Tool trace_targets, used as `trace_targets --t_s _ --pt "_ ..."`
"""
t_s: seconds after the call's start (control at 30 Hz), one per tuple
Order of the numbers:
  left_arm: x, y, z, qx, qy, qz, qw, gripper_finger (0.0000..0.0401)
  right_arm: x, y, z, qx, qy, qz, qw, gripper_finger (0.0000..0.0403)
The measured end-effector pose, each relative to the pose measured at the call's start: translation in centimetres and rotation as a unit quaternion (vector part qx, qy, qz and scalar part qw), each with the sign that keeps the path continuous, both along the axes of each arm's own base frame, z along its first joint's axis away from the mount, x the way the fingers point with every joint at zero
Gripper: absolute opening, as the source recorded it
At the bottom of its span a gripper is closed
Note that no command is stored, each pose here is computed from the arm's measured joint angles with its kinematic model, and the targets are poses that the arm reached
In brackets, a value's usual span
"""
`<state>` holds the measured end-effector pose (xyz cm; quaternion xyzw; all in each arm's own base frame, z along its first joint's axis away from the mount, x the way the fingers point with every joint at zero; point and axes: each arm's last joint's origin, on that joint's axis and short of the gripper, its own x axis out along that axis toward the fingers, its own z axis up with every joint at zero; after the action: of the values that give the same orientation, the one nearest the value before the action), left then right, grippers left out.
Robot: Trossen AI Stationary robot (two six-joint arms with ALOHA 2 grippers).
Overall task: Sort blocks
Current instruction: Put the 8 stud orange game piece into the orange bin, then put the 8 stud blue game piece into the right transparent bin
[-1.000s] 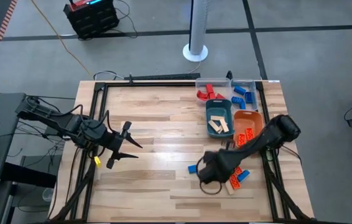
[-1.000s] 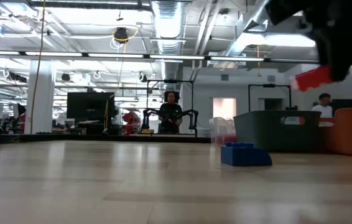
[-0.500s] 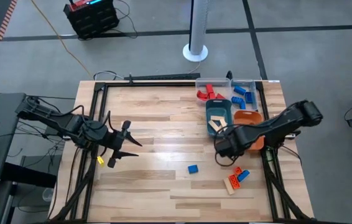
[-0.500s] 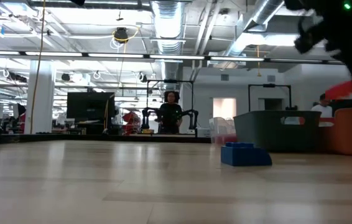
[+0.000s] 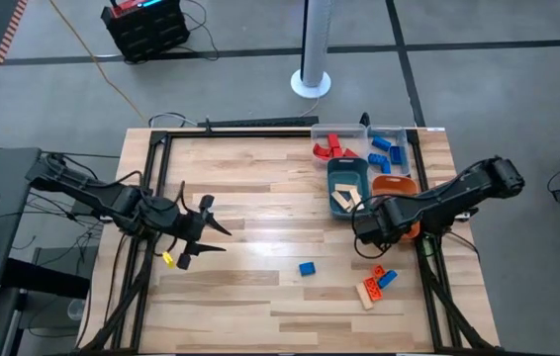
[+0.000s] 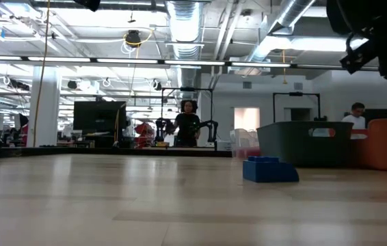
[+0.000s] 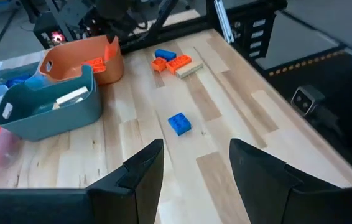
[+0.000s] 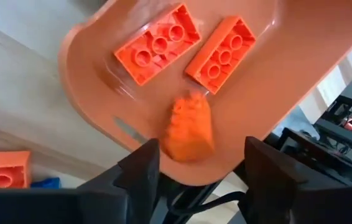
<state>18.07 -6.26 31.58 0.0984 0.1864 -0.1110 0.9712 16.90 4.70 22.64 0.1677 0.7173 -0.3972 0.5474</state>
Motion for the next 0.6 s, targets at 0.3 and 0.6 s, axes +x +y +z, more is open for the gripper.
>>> trace_targets --t_s 0.3,0.6 --pt "0.8 0.0 -0.1 0.035 -0.016 0.036 0.999 0.0179 1.5 3.6 2.7 0.043 -0.093 0.122 0.987 0.0235" --pt "1.9 -0.4 -0.9 0.039 0.000 0.040 0.998 0.0179 1.0 11.9 0.2 0.077 -0.082 0.401 0.909 0.0219"
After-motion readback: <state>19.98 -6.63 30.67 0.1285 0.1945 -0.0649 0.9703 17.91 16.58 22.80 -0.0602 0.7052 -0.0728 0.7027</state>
